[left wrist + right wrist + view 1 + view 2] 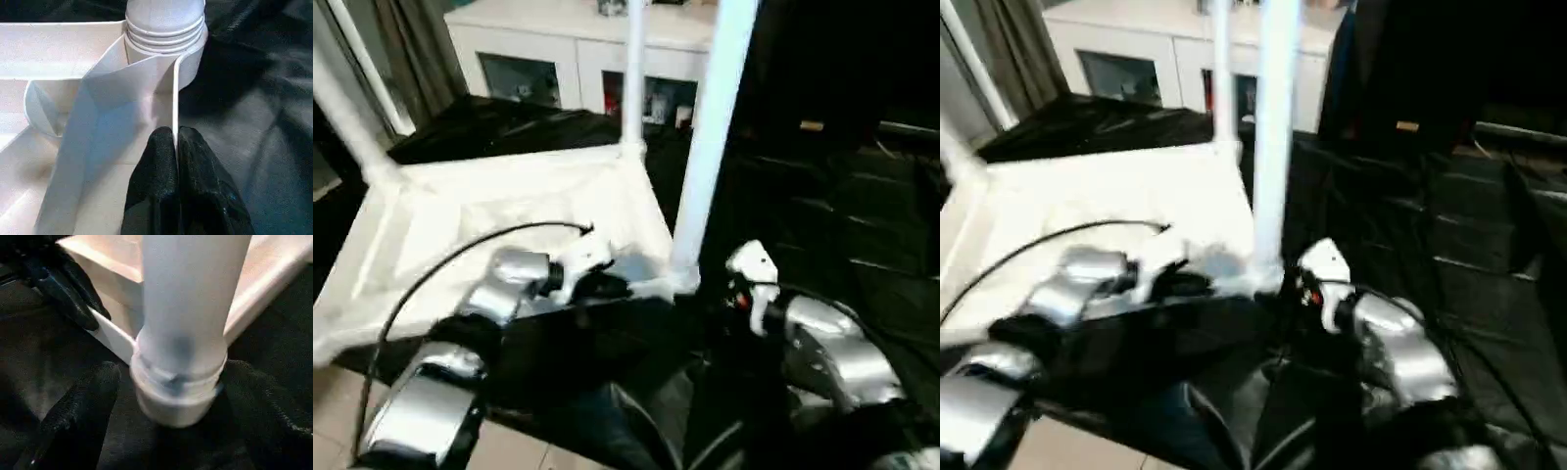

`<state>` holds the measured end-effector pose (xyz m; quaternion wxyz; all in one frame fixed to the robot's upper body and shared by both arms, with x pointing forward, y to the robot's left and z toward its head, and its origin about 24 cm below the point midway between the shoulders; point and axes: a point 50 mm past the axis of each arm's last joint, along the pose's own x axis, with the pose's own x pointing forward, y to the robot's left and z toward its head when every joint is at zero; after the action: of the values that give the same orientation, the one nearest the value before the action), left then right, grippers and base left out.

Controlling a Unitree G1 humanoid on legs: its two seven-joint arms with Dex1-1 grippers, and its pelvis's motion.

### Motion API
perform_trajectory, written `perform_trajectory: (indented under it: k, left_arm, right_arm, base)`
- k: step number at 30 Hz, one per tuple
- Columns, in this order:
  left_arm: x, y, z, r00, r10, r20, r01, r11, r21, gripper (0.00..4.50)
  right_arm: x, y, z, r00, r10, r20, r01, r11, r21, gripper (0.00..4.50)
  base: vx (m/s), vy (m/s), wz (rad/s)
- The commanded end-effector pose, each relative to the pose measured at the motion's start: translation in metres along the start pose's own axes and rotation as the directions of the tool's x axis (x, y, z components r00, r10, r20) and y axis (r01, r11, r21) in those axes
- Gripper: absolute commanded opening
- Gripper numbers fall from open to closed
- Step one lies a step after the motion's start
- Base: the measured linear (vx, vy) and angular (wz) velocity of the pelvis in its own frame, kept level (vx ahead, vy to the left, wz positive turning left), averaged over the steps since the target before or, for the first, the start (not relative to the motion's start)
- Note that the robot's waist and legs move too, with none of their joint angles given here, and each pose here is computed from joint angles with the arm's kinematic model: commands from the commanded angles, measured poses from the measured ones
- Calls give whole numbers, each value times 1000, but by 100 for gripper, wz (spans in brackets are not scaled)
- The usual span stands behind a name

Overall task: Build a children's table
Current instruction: Rotate leg to tighten

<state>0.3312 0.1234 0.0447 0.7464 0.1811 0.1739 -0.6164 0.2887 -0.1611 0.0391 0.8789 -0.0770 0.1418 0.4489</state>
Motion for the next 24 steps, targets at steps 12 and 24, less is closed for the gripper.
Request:
perform_trajectory:
  k: [12,24]
  left_arm:
    - [3,-8,4,994,-70,78,71,997,-12,0]
    - [3,-12,1,994,-84,73,86,996,-24,0]
  right_arm:
    - [15,18,9,986,159,47,-160,987,14,336]
    - [15,17,7,988,142,61,-144,989,41,274]
  base:
    - [0,0,0]
    - [0,0,0]
